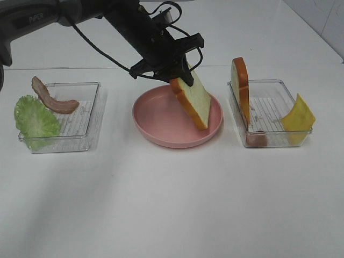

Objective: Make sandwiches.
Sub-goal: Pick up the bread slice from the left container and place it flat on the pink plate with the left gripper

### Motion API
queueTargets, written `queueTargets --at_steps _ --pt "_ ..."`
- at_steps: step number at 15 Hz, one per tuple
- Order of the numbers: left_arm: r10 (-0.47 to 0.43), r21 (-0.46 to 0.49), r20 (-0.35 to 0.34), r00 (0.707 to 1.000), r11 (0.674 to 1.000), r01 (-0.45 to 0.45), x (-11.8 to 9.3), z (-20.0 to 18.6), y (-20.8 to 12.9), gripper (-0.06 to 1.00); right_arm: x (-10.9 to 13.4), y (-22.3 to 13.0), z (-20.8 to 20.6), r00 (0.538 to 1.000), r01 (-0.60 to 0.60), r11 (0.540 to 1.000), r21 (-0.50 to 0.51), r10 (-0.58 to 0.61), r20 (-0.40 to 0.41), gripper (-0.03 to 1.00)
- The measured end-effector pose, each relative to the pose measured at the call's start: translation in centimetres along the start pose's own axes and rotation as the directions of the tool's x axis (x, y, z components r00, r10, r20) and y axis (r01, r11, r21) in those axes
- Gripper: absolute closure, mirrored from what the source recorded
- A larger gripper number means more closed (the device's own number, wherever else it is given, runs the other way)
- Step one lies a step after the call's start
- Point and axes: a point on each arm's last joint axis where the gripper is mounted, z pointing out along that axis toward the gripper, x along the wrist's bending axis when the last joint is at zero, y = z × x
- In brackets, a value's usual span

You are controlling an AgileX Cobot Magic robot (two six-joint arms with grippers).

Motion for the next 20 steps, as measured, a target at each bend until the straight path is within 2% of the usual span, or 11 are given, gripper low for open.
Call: queueTargets --at_steps 5,9,10,11,12,13,14,15,16,19,20 --pt "-0.07 0.032 -0.01 0.997 0.997 0.07 1.4 2.2 -0.4 0.76 0.0 0.0 0.0 1.0 0.0 1.0 0.0 0.0 0.0 -0.02" --pt "-0.073 0.027 -0.007 0.997 0.997 0.073 1.4 2.3 -0.3 0.76 0.0 0.0 0.0 1.0 0.0 1.0 0.0 0.0 0.0 -0.02" --pt "-0.096 0.024 -0.012 0.995 0.995 0.096 1.5 2.3 -0.3 0.74 0.0 0.0 0.0 1.0 0.0 1.0 0.0 0.0 0.0 -0.02" --pt "-0.107 0.023 -0.02 0.994 0.994 0.108 1.5 2.3 -0.3 0.64 0.0 0.0 0.0 1.0 0.0 1.0 0.0 0.0 0.0 -0.02" --pt "-0.113 0.027 -0.031 0.993 0.993 0.114 1.7 2.4 -0.4 0.41 0.0 0.0 0.0 1.0 0.0 1.0 0.0 0.0 0.0 -0.02" --pt "-0.115 0.031 -0.034 0.993 0.993 0.116 1.8 2.5 -0.4 0.3 0.0 0.0 0.0 1.0 0.0 1.0 0.0 0.0 0.0 -0.02" --pt "-0.119 0.035 -0.037 0.992 0.992 0.12 1.9 2.6 -0.5 0.1 0.0 0.0 0.0 1.0 0.0 1.0 0.0 0.0 0.0 -0.02" --pt "-0.12 0.039 -0.039 0.992 0.992 0.122 1.9 2.6 -0.5 0.01 0.0 0.0 0.0 1.0 0.0 1.0 0.0 0.0 0.0 -0.02" --pt "-0.118 0.04 -0.042 0.992 0.992 0.12 1.9 2.5 -0.5 -0.04 0.0 0.0 0.0 1.0 0.0 1.0 0.0 0.0 0.0 -0.02" --pt "-0.096 0.049 -0.083 0.992 0.994 0.1 1.9 2.0 -0.5 -0.04 0.0 0.0 0.0 1.0 0.0 1.0 0.0 0.0 0.0 -0.02" --pt "-0.036 0.057 -0.17 0.985 0.997 0.047 1.6 0.3 -0.1 -0.04 0.0 0.0 0.0 1.0 0.0 1.0 0.0 0.0 0.0 -0.02"
